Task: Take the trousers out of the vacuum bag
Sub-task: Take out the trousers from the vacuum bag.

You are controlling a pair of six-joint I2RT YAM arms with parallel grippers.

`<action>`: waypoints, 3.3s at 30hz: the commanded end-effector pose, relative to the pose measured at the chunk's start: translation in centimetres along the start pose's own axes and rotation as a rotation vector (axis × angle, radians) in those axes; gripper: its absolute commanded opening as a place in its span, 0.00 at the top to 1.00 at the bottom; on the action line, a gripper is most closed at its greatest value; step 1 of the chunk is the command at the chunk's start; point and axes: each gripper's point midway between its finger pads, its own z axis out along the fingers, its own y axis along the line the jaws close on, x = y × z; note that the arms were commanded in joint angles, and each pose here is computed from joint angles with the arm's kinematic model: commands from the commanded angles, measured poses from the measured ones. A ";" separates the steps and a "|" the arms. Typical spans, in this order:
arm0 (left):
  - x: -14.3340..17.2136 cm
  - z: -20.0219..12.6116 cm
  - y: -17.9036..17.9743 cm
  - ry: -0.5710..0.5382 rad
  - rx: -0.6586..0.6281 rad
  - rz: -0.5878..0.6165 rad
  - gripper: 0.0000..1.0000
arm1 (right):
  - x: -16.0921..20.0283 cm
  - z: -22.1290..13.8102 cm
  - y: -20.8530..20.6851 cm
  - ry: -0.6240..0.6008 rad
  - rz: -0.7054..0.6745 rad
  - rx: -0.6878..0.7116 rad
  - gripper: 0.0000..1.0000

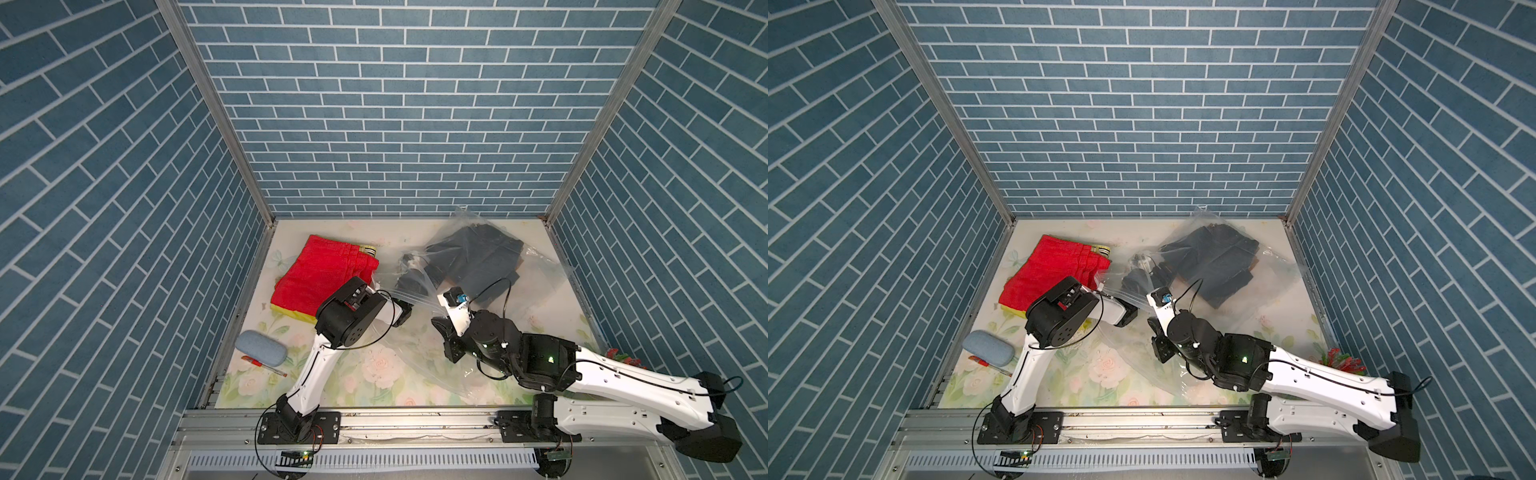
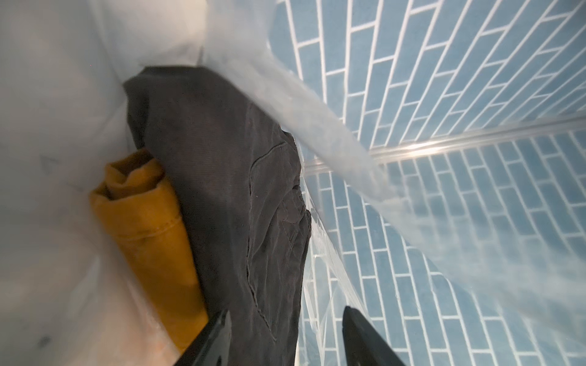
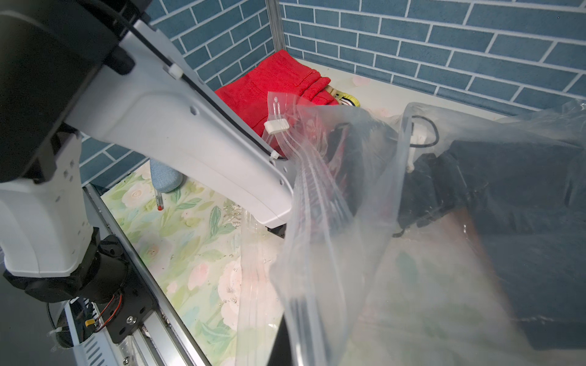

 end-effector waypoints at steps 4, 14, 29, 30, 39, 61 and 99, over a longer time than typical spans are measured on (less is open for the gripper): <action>-2.9 0.3 2.8 -0.093 -0.103 0.019 0.39 | -2.5 -1.6 1.1 -0.061 0.028 -0.061 1.00; -2.8 1.2 3.7 -0.095 -0.117 0.018 0.39 | -2.4 -1.4 1.3 -0.053 0.027 -0.061 1.00; -3.0 2.3 6.0 -0.106 -0.175 0.023 0.42 | -2.1 -1.7 1.0 -0.052 0.038 -0.060 1.00; -3.1 2.5 6.1 -0.107 -0.177 0.022 0.43 | -2.1 -1.7 1.0 -0.051 0.038 -0.060 1.00; -3.7 3.1 6.8 -0.114 -0.190 0.020 0.59 | -1.7 -1.5 1.0 -0.046 0.047 -0.062 1.00; -2.9 -0.7 -0.6 -0.039 0.058 -0.049 1.00 | -0.4 -0.8 -2.6 -0.044 0.057 0.143 1.00; 5.4 -8.7 -7.3 0.182 0.076 0.033 1.00 | 1.4 0.1 -5.5 0.003 0.075 0.339 1.00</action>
